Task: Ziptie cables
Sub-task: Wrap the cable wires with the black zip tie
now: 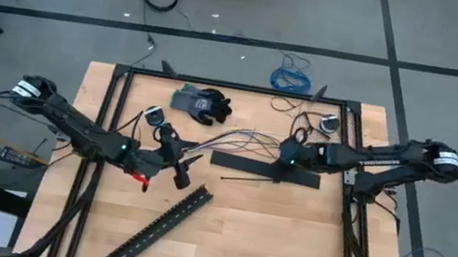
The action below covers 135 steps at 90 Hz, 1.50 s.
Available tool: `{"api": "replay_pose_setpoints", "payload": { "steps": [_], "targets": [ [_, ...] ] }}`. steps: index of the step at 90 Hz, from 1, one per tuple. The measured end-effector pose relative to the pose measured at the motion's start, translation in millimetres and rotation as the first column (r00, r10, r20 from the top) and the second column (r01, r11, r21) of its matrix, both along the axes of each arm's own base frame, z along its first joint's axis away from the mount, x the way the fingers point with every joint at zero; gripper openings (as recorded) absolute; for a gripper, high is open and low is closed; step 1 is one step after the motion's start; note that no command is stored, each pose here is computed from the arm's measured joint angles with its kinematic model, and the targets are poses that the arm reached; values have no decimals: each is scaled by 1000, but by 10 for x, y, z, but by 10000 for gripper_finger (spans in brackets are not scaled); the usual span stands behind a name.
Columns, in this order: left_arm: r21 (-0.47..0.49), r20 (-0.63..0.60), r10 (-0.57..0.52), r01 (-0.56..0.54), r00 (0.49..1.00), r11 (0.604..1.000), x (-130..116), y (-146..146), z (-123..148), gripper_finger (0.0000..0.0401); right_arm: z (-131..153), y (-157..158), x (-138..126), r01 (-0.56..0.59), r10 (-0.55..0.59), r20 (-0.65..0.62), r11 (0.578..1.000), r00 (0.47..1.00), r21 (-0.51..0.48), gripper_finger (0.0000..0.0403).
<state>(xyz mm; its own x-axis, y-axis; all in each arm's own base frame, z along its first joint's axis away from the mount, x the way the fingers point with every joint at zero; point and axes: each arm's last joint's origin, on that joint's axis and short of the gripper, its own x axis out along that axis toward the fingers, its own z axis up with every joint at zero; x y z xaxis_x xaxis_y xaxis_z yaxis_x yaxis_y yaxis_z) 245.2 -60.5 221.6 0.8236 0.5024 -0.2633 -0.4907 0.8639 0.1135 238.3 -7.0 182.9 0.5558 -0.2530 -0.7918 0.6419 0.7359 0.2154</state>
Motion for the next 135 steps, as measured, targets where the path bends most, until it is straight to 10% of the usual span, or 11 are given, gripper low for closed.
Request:
{"api": "replay_pose_setpoints", "payload": {
  "steps": [34, 119, 135],
  "targets": [
    [-20, -2, -35, 35, 999, 999, 5, -10, -3, 168, -464, 339, 581, -437, 472, 76, 857, 878, -273, 114],
    [-39, -5, -78, 78, 997, 996, 10, -23, -6, 168, -500, 312, 320, -517, 491, -174, 840, 854, -167, 112],
    [-38, -6, -78, 78, 997, 996, 10, -23, -6, 168, -514, 311, 295, -510, 480, -198, 847, 855, -150, 35]
  ]
}}
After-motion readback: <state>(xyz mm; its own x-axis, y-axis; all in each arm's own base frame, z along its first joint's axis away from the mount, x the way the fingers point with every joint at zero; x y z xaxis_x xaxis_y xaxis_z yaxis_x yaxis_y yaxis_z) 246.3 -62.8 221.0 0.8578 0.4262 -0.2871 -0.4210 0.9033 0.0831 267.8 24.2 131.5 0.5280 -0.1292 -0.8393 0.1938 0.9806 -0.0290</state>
